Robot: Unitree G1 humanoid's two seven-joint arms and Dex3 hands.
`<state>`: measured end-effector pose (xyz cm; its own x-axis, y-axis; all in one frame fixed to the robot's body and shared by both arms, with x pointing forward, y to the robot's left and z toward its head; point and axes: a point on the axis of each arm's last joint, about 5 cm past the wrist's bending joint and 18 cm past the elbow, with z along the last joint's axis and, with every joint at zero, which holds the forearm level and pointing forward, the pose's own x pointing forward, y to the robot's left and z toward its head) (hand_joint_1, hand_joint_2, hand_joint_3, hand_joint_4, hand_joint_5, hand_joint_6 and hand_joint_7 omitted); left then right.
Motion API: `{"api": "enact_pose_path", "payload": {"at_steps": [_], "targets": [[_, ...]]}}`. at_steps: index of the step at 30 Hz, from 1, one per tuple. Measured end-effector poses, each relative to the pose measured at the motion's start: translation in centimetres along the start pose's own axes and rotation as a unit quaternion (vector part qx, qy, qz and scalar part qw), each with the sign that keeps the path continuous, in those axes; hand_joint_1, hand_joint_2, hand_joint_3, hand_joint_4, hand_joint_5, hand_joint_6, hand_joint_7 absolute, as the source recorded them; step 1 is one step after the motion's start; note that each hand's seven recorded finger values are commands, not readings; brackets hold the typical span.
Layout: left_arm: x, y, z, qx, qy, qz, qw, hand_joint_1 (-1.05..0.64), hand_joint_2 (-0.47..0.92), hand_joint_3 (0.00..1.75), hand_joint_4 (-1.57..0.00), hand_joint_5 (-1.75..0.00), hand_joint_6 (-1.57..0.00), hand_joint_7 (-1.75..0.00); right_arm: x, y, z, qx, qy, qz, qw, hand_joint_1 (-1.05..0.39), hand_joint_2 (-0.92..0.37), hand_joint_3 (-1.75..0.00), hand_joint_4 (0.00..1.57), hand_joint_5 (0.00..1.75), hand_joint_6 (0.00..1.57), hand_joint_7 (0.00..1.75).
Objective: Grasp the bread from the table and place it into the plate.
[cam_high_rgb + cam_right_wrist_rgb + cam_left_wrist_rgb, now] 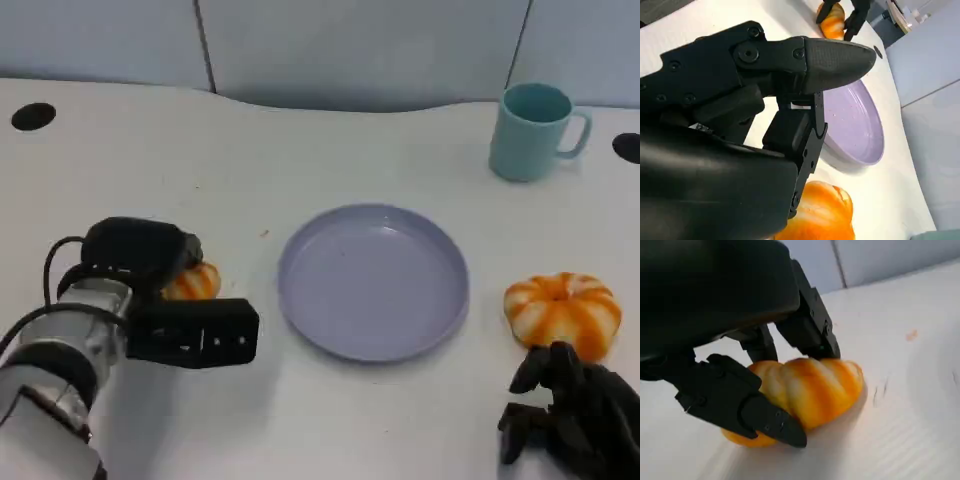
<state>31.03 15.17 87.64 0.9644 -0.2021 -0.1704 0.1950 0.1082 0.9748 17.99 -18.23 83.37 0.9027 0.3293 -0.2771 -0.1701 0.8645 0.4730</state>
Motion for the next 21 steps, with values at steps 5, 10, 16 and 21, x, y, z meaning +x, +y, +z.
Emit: {"api": "enact_pose_path", "payload": {"at_steps": [5, 10, 16, 21], "targets": [[-0.1, 0.0, 0.0, -0.101, 0.029, 0.035, 0.994, -0.19, 0.9, 0.46, -0.63, -1.75, -0.52, -1.74, 0.1, -0.06, 0.0, 0.0, -0.001, -0.006, 1.0, -0.44, -0.92, -0.49, 1.27, 1.23, 1.15, 1.14], [-0.3, -0.2, 0.1, -0.183, 0.018, 0.075, 0.98, -0.12, 0.67, 0.84, -0.7, -1.75, -0.56, -1.75, 0.2, 0.1, 0.1, -0.002, 0.002, -0.011, 0.9999, -0.44, -0.92, -0.49, 1.27, 1.24, 1.13, 1.18], [-0.3, 0.0, 0.2, -0.23, 0.014, 0.093, 0.969, -0.03, 0.64, 0.83, -0.69, -1.75, -0.56, -1.75, 0.3, 0.25, 0.2, 0.0, 0.004, -0.016, 0.9999, -0.44, -0.92, -0.47, 1.27, 1.23, 1.12, 1.18], [0.2, 1.1, 0.7, -0.237, -0.021, 0.116, 0.964, -0.01, 0.6, 0.84, -0.72, -1.75, -0.6, -1.75, 0.3, 0.26, 0.2, -0.004, 0.005, -0.015, 0.9999, -0.45, -0.92, -0.46, 1.27, 1.22, 1.11, 1.19]]}}
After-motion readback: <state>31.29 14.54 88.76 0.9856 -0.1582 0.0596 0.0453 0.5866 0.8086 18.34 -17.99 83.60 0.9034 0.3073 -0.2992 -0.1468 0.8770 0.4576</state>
